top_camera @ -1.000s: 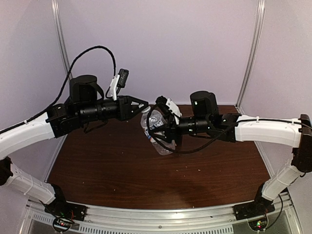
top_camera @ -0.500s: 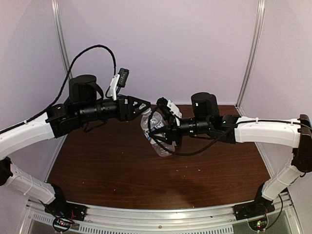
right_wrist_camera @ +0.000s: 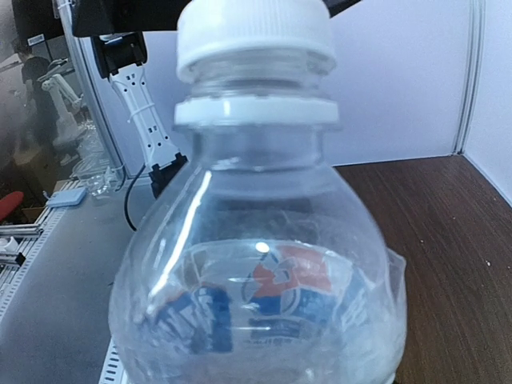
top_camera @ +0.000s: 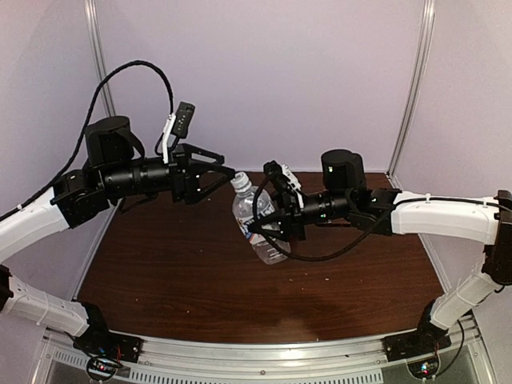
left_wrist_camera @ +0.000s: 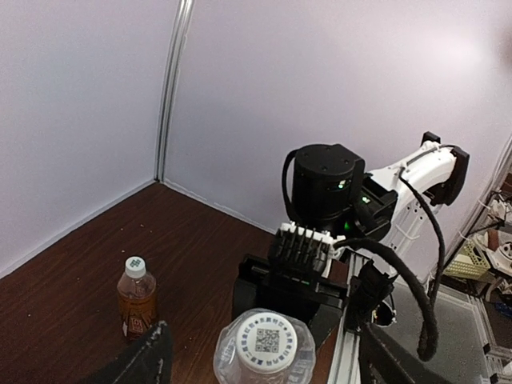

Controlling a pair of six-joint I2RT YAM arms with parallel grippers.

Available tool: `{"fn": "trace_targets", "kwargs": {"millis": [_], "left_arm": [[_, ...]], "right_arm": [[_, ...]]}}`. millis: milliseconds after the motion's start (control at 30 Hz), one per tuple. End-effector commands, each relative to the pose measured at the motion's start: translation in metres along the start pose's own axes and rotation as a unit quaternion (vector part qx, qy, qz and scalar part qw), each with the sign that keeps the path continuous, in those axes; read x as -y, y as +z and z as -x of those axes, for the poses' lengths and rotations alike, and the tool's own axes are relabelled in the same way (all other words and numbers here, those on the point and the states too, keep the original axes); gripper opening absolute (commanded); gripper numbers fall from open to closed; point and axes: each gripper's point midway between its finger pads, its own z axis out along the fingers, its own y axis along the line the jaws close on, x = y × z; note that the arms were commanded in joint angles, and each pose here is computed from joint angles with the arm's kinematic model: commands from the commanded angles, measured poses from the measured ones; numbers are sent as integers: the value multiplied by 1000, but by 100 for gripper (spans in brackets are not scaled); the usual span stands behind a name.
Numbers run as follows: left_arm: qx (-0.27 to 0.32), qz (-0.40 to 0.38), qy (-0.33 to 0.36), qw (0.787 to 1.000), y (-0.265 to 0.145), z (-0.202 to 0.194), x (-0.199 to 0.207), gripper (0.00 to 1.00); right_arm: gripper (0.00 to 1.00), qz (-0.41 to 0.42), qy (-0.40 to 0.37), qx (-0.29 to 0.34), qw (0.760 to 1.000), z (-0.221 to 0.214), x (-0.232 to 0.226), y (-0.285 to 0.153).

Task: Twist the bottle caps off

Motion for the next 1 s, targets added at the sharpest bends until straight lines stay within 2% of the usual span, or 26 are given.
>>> {"fn": "trace_targets", "kwargs": {"millis": [0, 200, 467, 800, 967], "left_arm": [[4, -85, 65, 994, -10, 2, 30, 81], [15, -153, 92, 984, -11, -1, 47, 81], [9, -216, 101, 971, 1, -7, 58, 77], [-7, -248, 88, 965, 12, -17, 59, 55], [-7, -247, 87, 965, 12, -19, 59, 48]], "right_arm": [[46, 97, -13, 23, 995, 16, -33, -6], [46, 153, -6, 28, 988, 20, -50, -8], [46, 188, 12, 26, 982, 17, -57, -6], [46, 198, 15, 26, 980, 16, -58, -5], [46, 197, 16, 25, 980, 16, -57, -4]]}}
